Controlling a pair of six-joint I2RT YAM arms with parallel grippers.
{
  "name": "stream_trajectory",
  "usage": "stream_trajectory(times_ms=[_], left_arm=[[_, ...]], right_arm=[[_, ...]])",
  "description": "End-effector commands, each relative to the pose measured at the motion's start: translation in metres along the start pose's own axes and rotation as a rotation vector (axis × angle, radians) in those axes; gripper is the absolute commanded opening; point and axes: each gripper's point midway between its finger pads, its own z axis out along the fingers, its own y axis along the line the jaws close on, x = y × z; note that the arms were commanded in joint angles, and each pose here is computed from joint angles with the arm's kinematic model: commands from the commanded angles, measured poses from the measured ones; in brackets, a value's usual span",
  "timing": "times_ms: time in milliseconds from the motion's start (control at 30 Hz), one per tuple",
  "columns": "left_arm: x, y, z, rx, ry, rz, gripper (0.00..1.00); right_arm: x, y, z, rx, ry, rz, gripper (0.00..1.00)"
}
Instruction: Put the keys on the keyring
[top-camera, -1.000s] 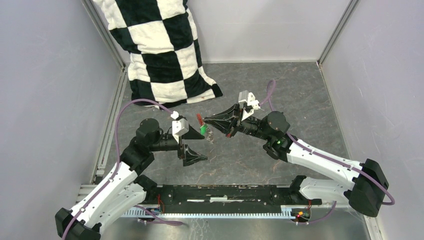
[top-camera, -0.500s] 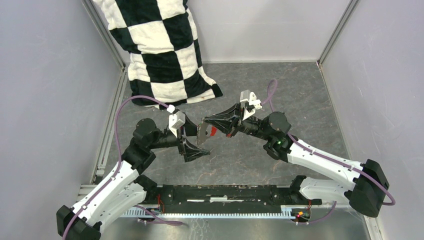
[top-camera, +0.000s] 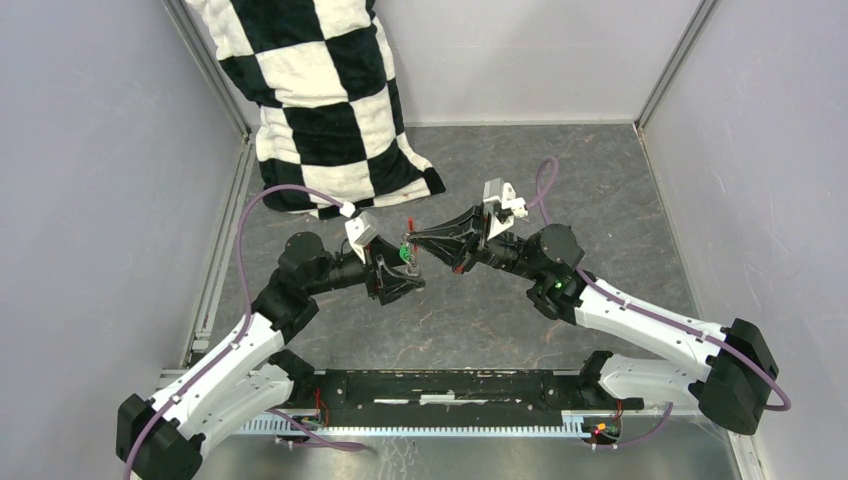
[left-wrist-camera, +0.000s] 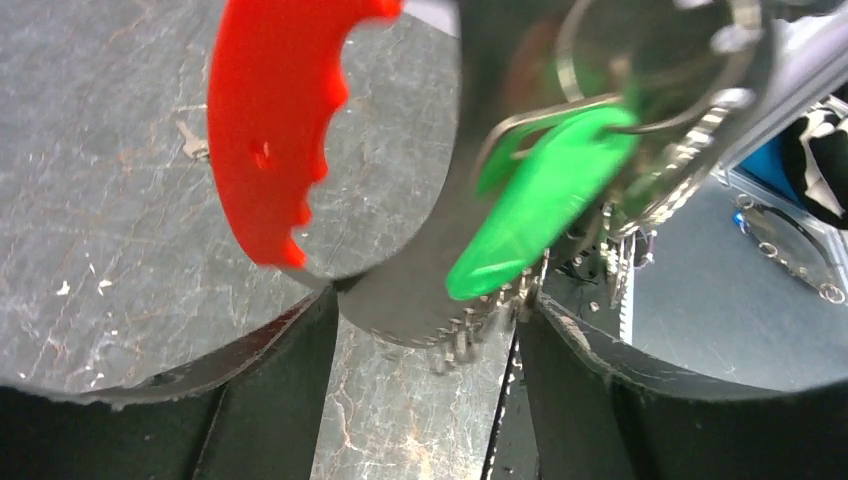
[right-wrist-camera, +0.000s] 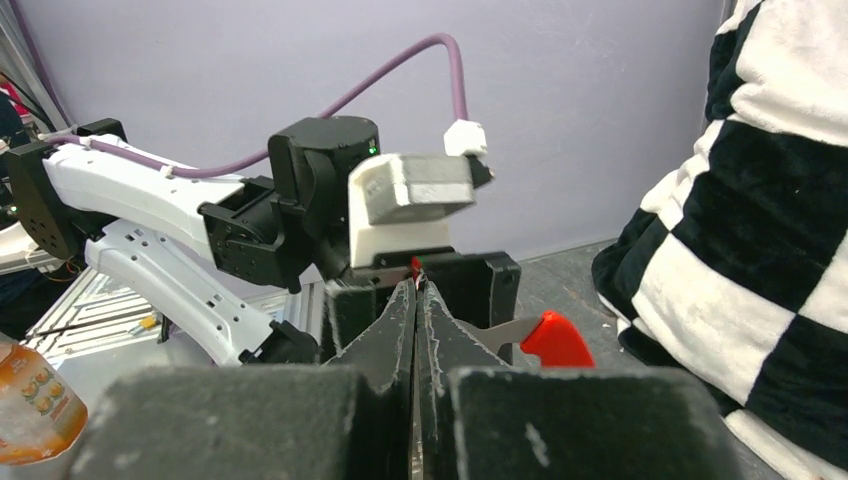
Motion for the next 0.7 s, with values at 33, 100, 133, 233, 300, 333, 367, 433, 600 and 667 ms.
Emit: stream_trajectory(times_ms=[33,100,133,233,300,333,367,433,600,667], left_arm=[[-0.002,0.02,0.006,-0.095,-0.016,0.039,0.69],[-0.003,0.024,0.005,-0.123,-0.014,0.046,0.74],[-0.004,0.022,0.004,-0.119,-0.016,0.048,0.79],[-0.008,0.012,0.003,-0.078,-0.024,0.051,0.87],[-0.008,0.012,0.002,-0.079,-0.025,0.05,0.84],[-0.008,0.013,0.002,-0.082,-0.026,0.058,0.82],[-0.009,0.013,0.002,-0.086,-0.027,0.067,0.78],[-0.01,0.015,0.001,-0.094,-0.027,0.087,0.68],[-0.007,0.016,-0.002,-0.093,0.01,0.171,0.24],[-0.004,0.016,-0.002,-0.083,0.023,0.192,0.1]], right_arm=[[-0.026,0.007,0.0,-0.015,-0.091,-0.019,0.0],[-0.025,0.006,0.0,-0.012,-0.089,-0.017,0.0],[-0.024,0.005,0.0,-0.007,-0.086,-0.017,0.0],[-0.024,0.003,0.0,0.003,-0.082,-0.019,0.0],[-0.024,0.003,0.001,0.005,-0.079,-0.018,0.0],[-0.023,0.002,0.001,0.006,-0.079,-0.017,0.0],[-0.024,0.002,0.001,0.006,-0.079,-0.016,0.0],[-0.024,0.002,0.001,0.008,-0.078,-0.015,0.0],[-0.023,0.0,-0.001,0.02,-0.071,-0.016,0.0],[-0.023,0.002,0.0,0.014,-0.07,-0.011,0.0]])
